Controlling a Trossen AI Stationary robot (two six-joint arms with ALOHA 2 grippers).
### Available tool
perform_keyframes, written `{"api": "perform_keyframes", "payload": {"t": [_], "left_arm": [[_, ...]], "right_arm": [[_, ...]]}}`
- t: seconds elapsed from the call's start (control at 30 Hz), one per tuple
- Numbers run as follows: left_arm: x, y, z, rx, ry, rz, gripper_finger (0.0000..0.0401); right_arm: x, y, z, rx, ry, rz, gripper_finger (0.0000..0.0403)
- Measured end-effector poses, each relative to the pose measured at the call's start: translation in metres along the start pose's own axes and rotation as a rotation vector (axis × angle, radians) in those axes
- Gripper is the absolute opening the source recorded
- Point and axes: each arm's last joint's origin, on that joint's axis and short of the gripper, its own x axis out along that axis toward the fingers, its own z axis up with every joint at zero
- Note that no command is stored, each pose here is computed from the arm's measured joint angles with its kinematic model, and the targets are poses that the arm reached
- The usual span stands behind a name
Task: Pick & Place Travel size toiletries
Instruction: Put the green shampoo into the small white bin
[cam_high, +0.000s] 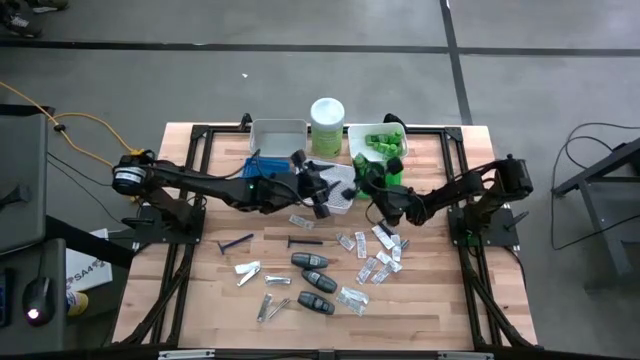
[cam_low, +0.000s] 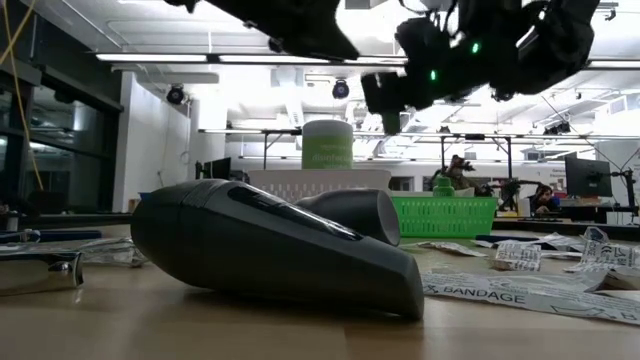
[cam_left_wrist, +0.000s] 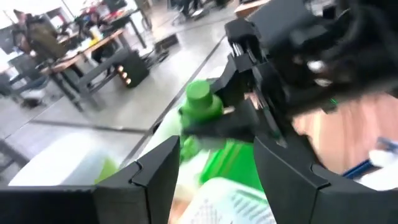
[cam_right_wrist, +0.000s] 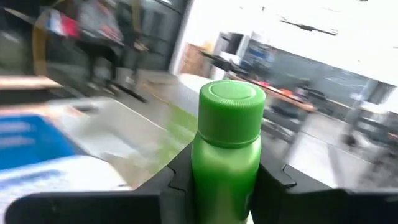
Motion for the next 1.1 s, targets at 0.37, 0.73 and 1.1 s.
{"api": "perform_keyframes", "payload": {"t": [0.37, 0.73, 1.1], "left_arm": [[-0.012, 0.006, -0.008, -0.001, 0.140, -0.013, 0.0194], [-0.015, 0.003, -0.034, -0.040, 0.169, -0.009, 0.0154], [-0.015, 0.001, -0.042, -0.069, 0.161, -0.018, 0.0142]], "right_arm": [[0.046, -0.051, -0.053, 0.125, 0.129, -0.033, 0.0088], [0.078, -0.086, -0.079, 0.224, 0.257, 0.043, 0.0089], [0.078, -0.088, -0.085, 0.195, 0.304, 0.033, 0.0141]]}}
